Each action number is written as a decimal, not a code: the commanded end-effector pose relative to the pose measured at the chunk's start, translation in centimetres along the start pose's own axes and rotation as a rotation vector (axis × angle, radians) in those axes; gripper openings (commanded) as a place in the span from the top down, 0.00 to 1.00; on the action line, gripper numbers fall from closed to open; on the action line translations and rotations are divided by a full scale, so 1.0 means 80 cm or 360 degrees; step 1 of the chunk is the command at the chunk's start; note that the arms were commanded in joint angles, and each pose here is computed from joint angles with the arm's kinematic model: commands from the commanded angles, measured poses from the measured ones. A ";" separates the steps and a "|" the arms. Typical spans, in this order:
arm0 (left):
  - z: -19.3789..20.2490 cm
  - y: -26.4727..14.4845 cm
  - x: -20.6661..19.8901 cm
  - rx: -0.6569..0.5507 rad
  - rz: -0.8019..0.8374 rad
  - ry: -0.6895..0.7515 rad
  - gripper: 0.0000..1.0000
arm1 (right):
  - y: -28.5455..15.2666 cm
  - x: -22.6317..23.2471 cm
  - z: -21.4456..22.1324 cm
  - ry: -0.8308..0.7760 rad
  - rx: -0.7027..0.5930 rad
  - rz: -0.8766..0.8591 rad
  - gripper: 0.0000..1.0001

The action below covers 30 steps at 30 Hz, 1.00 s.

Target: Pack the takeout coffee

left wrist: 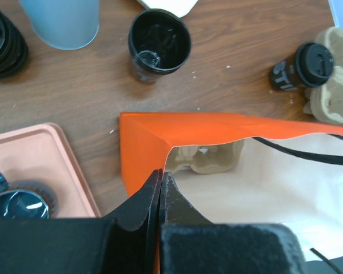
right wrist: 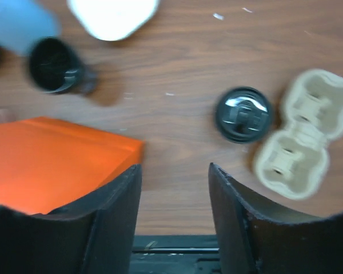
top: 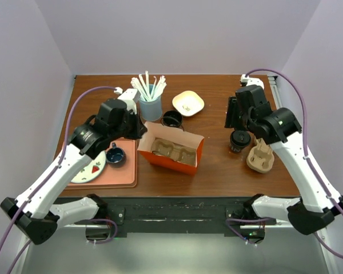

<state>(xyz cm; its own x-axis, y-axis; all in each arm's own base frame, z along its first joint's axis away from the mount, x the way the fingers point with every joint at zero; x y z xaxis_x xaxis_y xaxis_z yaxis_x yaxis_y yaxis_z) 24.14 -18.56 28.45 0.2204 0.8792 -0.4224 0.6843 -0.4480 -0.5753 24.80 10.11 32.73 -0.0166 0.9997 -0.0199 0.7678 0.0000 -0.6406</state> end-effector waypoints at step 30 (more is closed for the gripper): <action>0.047 -0.059 -0.005 -0.0256 0.0421 0.0146 1.00 | 0.131 -0.078 0.092 0.0074 0.0478 0.0161 0.18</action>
<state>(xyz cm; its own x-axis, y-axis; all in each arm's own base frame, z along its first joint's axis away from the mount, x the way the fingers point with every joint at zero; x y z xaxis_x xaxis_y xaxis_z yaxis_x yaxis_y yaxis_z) 17.87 -16.99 27.45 0.4303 0.7639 -0.4809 0.6905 -0.6217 -0.3698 27.58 3.78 20.91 0.1011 0.9911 -0.0862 0.5136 -0.1262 -0.8487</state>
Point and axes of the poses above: each gripper's point midway between its finger pads, its own y axis out along the fingers, its own x axis along the line the jaws close on, z = x × y, the point moved 2 cm from there along -y, back along the fingers, and after that the axes turned 7 degrees about -y, right-handed, at the moved point
